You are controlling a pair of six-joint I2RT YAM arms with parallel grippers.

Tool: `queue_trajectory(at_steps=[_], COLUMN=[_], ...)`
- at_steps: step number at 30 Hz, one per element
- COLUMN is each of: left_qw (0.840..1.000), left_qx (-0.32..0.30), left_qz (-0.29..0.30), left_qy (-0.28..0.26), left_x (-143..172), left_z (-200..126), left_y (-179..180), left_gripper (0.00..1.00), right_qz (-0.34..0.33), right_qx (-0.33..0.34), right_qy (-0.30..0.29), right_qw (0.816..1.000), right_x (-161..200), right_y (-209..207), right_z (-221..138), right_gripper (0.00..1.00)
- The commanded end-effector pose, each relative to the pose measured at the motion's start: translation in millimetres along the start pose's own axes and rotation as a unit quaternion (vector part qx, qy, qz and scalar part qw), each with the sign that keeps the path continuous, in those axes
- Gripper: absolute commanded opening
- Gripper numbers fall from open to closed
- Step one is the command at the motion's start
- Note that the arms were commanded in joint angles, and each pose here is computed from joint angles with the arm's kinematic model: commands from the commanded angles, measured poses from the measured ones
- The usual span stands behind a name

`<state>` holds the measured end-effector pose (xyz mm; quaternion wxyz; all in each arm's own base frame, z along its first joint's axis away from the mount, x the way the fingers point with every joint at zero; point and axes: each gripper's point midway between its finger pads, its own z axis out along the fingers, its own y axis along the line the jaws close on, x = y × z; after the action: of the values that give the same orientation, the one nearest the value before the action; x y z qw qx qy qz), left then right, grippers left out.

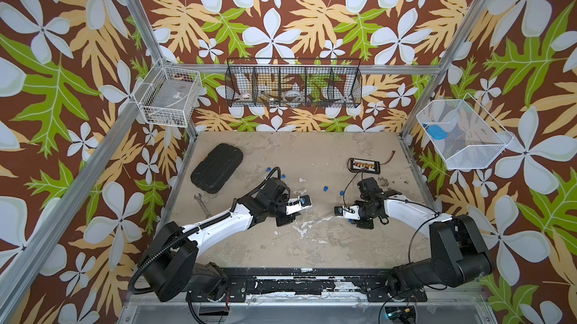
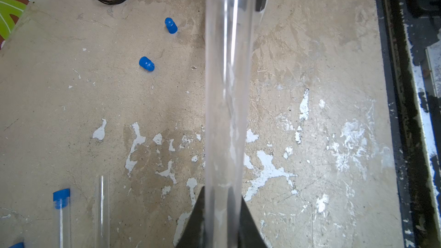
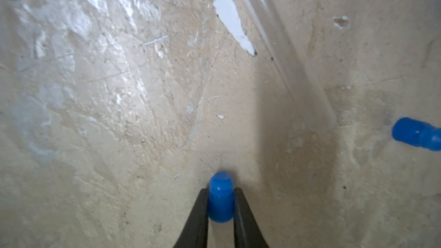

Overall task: Insert stoppers into test tubes
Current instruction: Pick up the stopper from the center of the board.

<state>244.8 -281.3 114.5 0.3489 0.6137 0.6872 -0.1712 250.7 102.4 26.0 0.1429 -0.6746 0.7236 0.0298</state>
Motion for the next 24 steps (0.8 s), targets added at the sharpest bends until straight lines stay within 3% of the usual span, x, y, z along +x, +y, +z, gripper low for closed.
queue_trajectory(at_steps=[1,8,15,24], left_qw=[1.000,1.000,0.994,0.983], left_qx=[0.000,-0.021,-0.059,-0.107], left_qz=[0.005,0.021,0.085,0.133], left_qy=[0.006,-0.001,0.028,0.065], left_x=[2,-3,1,9], left_z=[-1,-8,-10,-4], left_y=[0,2,-6,-4], left_gripper=[0.00,0.00,0.00,0.00], right_qz=[0.012,0.076,0.128,0.112], right_qx=[0.000,0.028,0.038,0.008], right_qy=[-0.009,-0.050,-0.107,-0.163], right_qw=[1.000,0.995,0.985,0.980], right_x=[-8,-53,-98,-138], right_y=[2,1,4,30], right_z=[-10,-45,-72,-99], right_gripper=[0.19,0.17,0.04,0.02])
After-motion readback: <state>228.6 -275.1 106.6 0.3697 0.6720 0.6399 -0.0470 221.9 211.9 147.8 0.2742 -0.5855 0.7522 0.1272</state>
